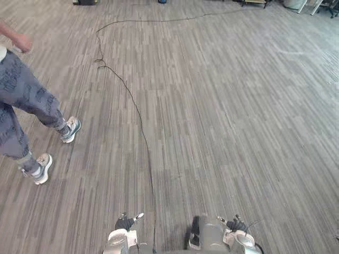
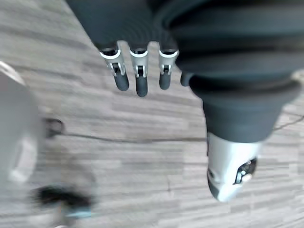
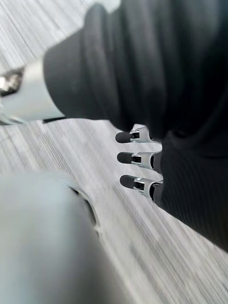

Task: Pick up cushions and gather them together orderly.

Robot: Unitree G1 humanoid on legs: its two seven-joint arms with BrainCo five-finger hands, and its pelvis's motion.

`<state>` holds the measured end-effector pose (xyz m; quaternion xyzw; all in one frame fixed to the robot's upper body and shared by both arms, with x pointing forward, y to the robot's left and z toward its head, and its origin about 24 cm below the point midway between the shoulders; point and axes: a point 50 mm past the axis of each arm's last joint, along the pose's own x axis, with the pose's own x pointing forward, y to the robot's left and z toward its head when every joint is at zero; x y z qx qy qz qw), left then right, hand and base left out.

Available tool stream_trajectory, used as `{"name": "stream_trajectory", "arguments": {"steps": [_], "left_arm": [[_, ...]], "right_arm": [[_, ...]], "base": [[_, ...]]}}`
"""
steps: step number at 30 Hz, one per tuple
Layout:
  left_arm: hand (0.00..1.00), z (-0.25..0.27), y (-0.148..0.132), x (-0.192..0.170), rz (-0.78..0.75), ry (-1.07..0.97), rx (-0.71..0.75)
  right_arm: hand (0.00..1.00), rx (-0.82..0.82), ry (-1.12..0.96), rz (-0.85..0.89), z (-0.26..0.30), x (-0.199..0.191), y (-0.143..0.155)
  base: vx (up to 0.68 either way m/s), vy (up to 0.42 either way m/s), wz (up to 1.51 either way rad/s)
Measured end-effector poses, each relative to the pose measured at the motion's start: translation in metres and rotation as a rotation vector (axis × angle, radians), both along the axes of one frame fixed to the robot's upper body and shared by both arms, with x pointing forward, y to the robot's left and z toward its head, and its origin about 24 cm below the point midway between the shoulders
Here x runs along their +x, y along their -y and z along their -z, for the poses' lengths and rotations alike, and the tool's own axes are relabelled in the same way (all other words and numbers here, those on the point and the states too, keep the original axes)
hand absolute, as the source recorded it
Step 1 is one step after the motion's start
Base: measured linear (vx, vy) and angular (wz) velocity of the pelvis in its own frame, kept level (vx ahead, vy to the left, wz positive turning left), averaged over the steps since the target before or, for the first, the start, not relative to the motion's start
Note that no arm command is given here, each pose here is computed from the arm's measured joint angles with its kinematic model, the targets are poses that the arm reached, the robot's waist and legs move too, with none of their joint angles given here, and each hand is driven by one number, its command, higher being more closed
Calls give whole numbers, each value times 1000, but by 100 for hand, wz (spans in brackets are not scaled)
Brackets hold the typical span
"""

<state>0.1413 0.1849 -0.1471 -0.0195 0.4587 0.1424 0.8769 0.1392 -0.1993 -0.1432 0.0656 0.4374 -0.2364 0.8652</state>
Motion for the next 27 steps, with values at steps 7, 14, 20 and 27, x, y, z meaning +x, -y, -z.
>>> {"name": "stream_trajectory", "arguments": {"steps": [7, 14, 20, 27], "left_arm": [[0, 4, 15, -5, -32, -21, -51], [0, -14, 4, 17, -95, 137, -33], [0, -18, -3, 17, -118, 169, -21], [0, -10, -11, 8, -66, 84, 10]], "right_arm": [[0, -19, 27, 8, -5, 10, 9], [0, 13, -5, -19, 0, 2, -6], [0, 52, -37, -34, 5, -5, -24], [0, 50, 0, -45, 2, -4, -28]], "base": [[623, -204, 34], [570, -69, -14], [677, 198, -74], [620, 178, -71]]}}
